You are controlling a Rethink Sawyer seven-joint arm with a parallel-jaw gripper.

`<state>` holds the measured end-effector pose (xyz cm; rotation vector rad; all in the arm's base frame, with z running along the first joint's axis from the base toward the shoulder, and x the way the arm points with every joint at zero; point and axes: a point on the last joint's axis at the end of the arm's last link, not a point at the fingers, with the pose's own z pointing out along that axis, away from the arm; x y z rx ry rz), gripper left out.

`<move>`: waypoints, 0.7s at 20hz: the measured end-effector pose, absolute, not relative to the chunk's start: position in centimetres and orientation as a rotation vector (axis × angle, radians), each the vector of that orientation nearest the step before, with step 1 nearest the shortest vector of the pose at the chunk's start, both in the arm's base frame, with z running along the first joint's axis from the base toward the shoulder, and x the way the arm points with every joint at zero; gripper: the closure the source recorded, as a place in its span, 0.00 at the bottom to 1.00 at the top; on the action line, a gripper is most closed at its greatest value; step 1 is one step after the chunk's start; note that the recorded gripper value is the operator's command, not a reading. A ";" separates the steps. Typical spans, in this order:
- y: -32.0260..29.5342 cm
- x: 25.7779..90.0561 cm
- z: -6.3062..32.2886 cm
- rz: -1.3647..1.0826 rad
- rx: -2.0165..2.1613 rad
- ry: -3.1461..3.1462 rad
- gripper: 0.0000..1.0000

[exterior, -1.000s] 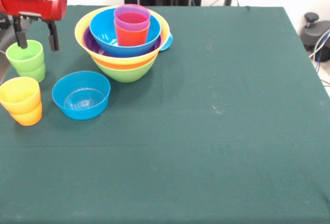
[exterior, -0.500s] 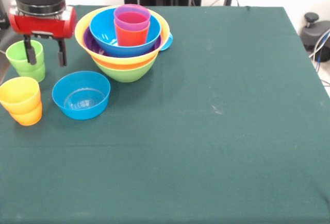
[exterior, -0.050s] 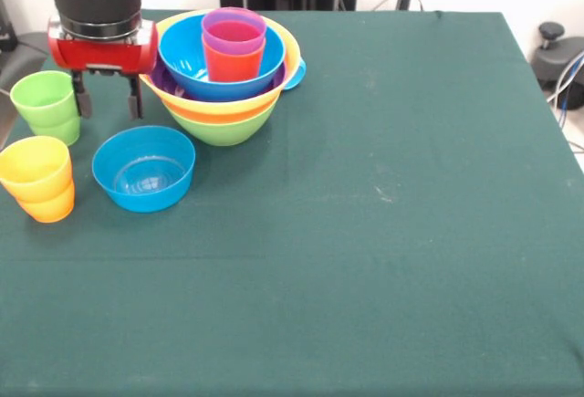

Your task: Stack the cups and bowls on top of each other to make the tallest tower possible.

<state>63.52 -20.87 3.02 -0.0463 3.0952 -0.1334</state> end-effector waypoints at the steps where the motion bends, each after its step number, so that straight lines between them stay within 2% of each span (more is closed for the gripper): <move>1: -20.8 63.4 2.9 -0.131 -0.049 3.099 0.00; 14: -21.2 61.9 3.7 -0.129 -0.041 3.112 0.00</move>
